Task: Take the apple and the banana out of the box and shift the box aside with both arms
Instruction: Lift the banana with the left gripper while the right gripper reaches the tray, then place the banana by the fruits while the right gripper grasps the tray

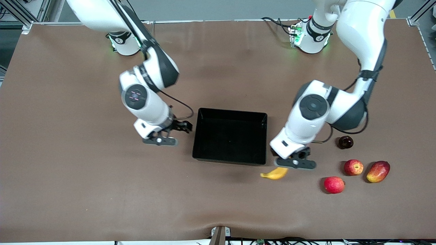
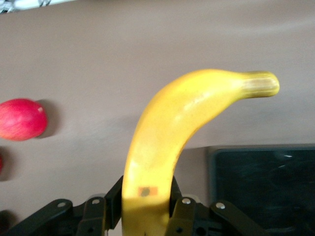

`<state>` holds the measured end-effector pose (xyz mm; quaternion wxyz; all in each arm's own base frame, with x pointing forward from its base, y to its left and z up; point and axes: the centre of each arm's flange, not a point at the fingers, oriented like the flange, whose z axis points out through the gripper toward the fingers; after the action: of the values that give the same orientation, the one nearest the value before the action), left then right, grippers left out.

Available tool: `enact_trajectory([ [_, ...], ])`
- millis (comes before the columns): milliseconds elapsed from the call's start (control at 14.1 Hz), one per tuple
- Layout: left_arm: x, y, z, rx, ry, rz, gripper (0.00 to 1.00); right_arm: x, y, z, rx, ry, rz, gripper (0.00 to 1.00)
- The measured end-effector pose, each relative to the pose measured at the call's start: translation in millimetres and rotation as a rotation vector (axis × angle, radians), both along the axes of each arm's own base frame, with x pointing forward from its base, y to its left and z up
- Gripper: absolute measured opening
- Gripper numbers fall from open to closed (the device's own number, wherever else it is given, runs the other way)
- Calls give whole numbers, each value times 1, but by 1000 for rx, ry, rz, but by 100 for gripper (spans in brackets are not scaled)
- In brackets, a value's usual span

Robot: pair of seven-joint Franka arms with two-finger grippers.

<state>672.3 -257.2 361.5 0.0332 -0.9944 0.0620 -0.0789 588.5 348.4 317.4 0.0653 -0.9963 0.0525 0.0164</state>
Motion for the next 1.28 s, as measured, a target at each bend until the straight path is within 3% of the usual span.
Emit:
enact_trajectory([
  [71, 4, 23, -6, 9, 17, 28, 36, -3, 10, -17, 0, 0, -2, 100],
  [213, 11, 80, -15, 28, 44, 59, 36, -6, 24, -36, 9, -19, 1, 78],
  [354, 18, 130, -15, 43, 56, 40, 36, -4, 27, -47, 16, -34, 0, 73],
  [780, 37, 235, -39, 38, 23, -62, 36, -5, 30, -51, 13, -28, 0, 8],
  [1063, 36, 250, -61, 32, 49, -67, 36, 7, 8, -37, -18, 13, -26, 5],
  [1276, 26, 248, -92, 20, 92, -72, 36, 30, -55, 16, -41, 67, -58, 5],
])
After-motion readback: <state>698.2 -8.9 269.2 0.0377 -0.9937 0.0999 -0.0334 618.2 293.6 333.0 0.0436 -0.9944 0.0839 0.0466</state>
